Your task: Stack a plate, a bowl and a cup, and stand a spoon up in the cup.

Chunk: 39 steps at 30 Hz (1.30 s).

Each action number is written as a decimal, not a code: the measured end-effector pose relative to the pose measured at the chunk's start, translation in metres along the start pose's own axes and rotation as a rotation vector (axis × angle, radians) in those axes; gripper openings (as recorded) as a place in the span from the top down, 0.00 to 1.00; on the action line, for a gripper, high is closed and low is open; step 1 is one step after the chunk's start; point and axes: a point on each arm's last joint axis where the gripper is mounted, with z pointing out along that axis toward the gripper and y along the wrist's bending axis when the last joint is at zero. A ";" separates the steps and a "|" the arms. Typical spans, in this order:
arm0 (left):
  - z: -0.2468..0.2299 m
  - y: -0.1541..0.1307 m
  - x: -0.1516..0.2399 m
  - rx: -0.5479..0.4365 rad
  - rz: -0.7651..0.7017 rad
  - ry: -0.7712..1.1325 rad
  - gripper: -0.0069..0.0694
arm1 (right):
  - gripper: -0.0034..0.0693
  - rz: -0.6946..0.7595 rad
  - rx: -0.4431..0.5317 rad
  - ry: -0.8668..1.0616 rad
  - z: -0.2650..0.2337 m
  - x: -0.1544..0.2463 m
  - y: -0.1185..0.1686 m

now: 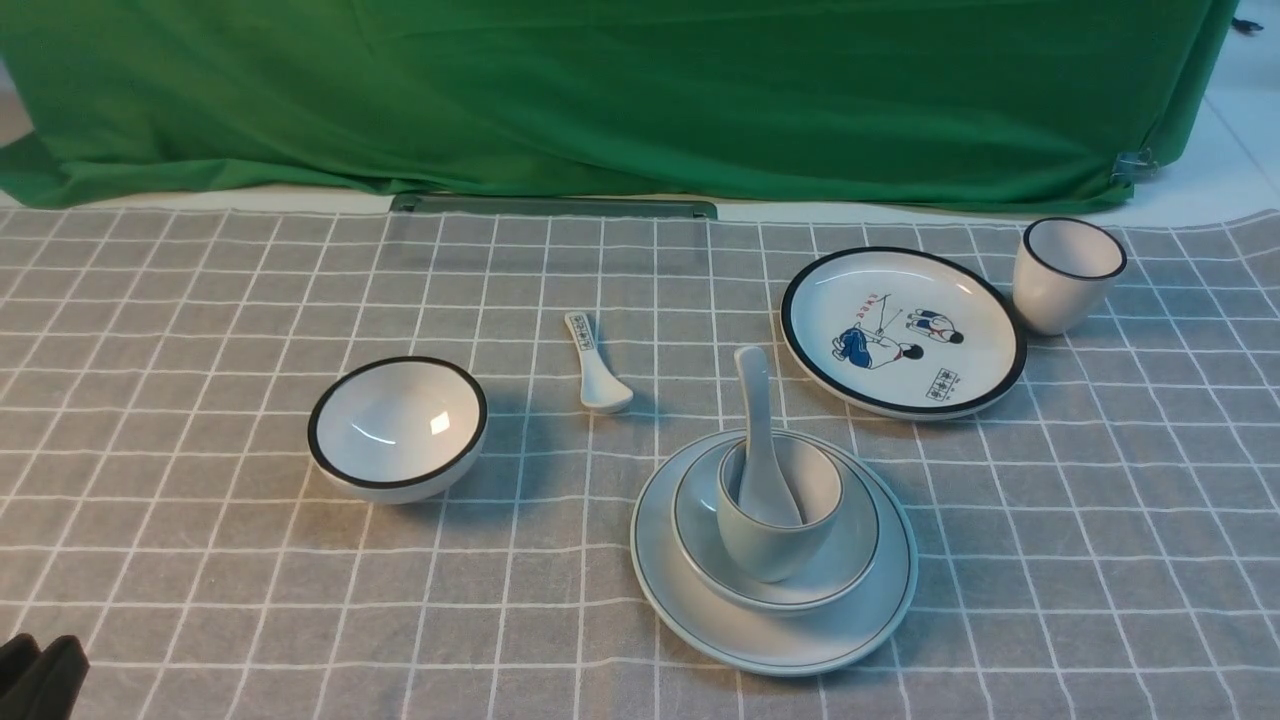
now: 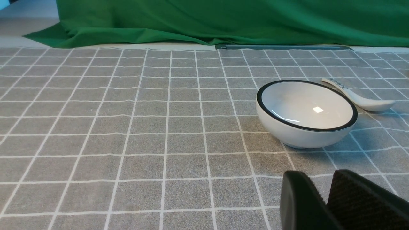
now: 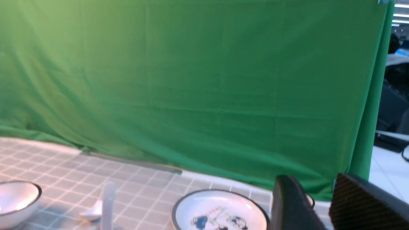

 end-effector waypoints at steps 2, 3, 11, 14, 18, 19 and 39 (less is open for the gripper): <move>0.000 0.000 0.000 0.000 0.000 0.000 0.73 | 0.62 -0.001 0.000 0.015 0.001 0.005 0.000; 0.000 0.000 0.000 0.000 0.000 0.000 0.73 | 0.62 -0.002 -0.001 0.026 0.002 0.008 0.001; 0.000 0.000 0.000 0.000 0.003 0.000 0.72 | 0.62 -0.055 0.098 0.250 0.010 0.081 0.000; 0.000 0.000 0.000 0.000 0.003 0.000 0.72 | 0.62 -0.049 0.202 0.344 0.009 0.106 -0.001; 0.000 0.000 0.000 0.000 0.003 -0.002 0.71 | 0.62 -0.032 0.239 0.461 0.004 0.121 -0.002; 0.000 0.000 0.000 -0.001 0.005 -0.002 0.71 | 0.62 -0.031 0.241 0.462 0.004 0.121 -0.002; 0.000 0.000 0.000 -0.002 0.010 -0.001 0.68 | 0.62 0.018 0.223 0.458 0.004 0.121 -0.001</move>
